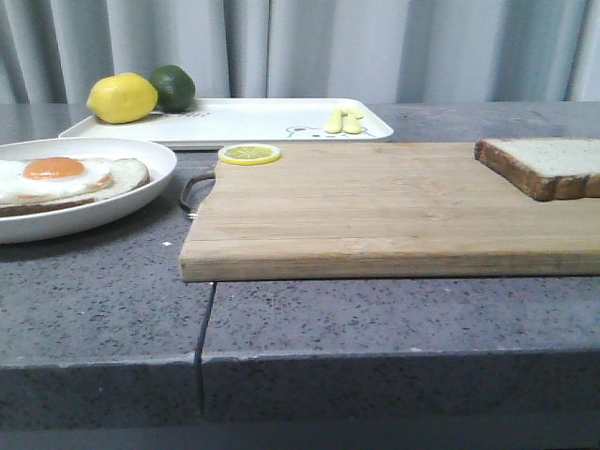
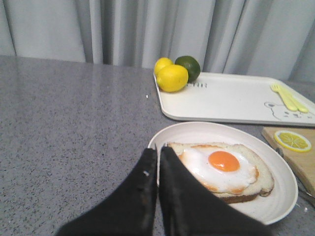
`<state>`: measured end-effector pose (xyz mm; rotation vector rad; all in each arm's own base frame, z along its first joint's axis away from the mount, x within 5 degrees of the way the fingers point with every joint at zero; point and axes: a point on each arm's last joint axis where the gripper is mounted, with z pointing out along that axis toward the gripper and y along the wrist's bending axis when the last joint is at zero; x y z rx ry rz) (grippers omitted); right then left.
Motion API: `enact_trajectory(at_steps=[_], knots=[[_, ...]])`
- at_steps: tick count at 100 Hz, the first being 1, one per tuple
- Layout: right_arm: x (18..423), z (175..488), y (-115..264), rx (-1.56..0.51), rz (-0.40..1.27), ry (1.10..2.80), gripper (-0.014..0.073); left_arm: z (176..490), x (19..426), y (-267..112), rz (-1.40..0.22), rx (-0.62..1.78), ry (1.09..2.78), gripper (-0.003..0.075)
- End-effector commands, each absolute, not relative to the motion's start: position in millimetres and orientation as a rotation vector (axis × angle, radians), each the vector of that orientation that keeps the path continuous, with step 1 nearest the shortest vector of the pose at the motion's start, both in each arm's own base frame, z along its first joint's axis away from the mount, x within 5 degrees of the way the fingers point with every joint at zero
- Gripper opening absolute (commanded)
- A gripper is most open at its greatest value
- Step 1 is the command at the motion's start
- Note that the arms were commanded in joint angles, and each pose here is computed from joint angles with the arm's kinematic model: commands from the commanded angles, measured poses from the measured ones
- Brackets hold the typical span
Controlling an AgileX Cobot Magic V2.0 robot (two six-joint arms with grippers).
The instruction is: Place bread and move sandwich to tray
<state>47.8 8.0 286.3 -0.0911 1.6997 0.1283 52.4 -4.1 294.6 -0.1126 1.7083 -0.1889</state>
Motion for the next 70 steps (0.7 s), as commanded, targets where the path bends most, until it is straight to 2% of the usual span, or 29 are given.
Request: enact_trajectory(at_steps=[1,20,35,46,70], knots=[[51.4,319.6,9.3,-0.078,0.151,1.692,-0.0067,331.3,61.4,-5.9,-0.213,-0.116,1.756,-0.0019],[65.0,366.3,16.5,-0.059,0.259,1.765,-0.0067,385.2,90.6,-8.2,-0.180,-0.081,1.937,-0.0019],[84.6,388.8,20.9,-0.069,0.284,1.865,-0.0067,415.7,104.4,-13.6,-0.133,0.071,1.976,-0.0019],[99.9,392.3,22.9,-0.071,0.285,1.922,-0.0067,423.7,111.0,-19.7,-0.168,0.116,1.978,-0.0019],[113.2,387.5,26.5,-0.056,0.328,1.970,-0.0067,419.8,115.5,-23.8,-0.202,0.129,2.020,-0.0019]])
